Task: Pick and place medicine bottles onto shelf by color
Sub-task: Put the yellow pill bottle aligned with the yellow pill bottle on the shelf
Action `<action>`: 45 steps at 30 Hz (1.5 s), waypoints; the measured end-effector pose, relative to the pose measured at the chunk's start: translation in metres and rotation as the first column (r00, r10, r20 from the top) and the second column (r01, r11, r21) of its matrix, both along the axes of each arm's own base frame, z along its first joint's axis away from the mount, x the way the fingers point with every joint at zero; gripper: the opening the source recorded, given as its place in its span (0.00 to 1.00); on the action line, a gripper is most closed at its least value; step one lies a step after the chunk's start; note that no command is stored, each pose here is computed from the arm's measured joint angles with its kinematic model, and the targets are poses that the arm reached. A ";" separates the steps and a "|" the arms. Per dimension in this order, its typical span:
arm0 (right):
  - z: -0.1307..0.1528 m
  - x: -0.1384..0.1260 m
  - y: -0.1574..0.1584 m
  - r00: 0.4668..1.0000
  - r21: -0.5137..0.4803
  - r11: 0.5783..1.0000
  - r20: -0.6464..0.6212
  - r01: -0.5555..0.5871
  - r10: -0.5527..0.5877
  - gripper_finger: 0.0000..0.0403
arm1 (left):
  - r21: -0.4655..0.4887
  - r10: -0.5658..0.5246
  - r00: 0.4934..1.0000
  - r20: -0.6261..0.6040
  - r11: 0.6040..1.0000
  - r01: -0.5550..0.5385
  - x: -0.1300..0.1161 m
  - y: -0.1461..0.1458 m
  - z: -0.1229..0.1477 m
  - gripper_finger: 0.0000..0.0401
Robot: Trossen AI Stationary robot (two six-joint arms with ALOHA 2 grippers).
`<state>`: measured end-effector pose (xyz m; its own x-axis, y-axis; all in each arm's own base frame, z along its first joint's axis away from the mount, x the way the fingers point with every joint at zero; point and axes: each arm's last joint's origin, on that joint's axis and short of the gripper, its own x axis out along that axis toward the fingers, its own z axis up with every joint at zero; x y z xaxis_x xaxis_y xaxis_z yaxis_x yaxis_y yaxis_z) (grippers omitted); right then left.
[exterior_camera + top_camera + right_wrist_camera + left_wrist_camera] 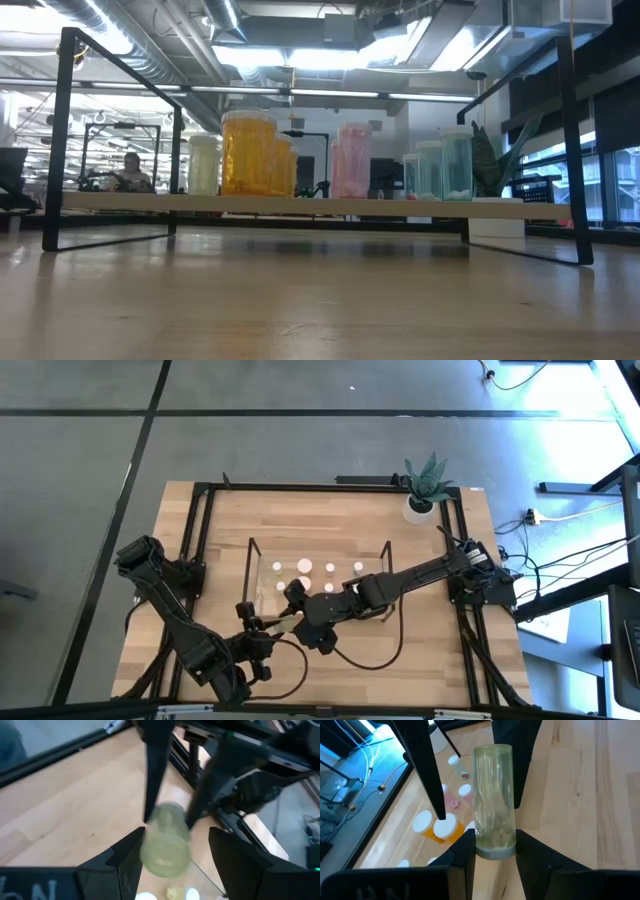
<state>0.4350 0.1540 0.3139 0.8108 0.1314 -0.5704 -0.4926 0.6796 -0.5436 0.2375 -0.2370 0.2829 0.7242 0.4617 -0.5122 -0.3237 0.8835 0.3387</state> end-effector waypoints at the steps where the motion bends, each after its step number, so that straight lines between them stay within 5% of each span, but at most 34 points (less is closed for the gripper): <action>1: 0.000 0.000 0.000 1.000 -0.002 1.000 0.001 0.003 -0.003 0.55 | -0.006 0.001 1.000 -0.003 1.000 -0.001 0.000 0.000 0.000 0.25; 19: -0.001 -0.001 0.002 0.999 0.027 0.998 -0.022 -0.048 0.049 0.42 | -0.032 0.032 0.999 -0.010 0.999 -0.033 0.006 0.006 -0.001 0.25; 45: -0.001 -0.002 0.002 0.999 0.015 0.999 -0.023 -0.040 0.040 0.41 | -0.039 0.030 0.999 -0.023 0.999 -0.031 0.007 0.007 -0.001 0.25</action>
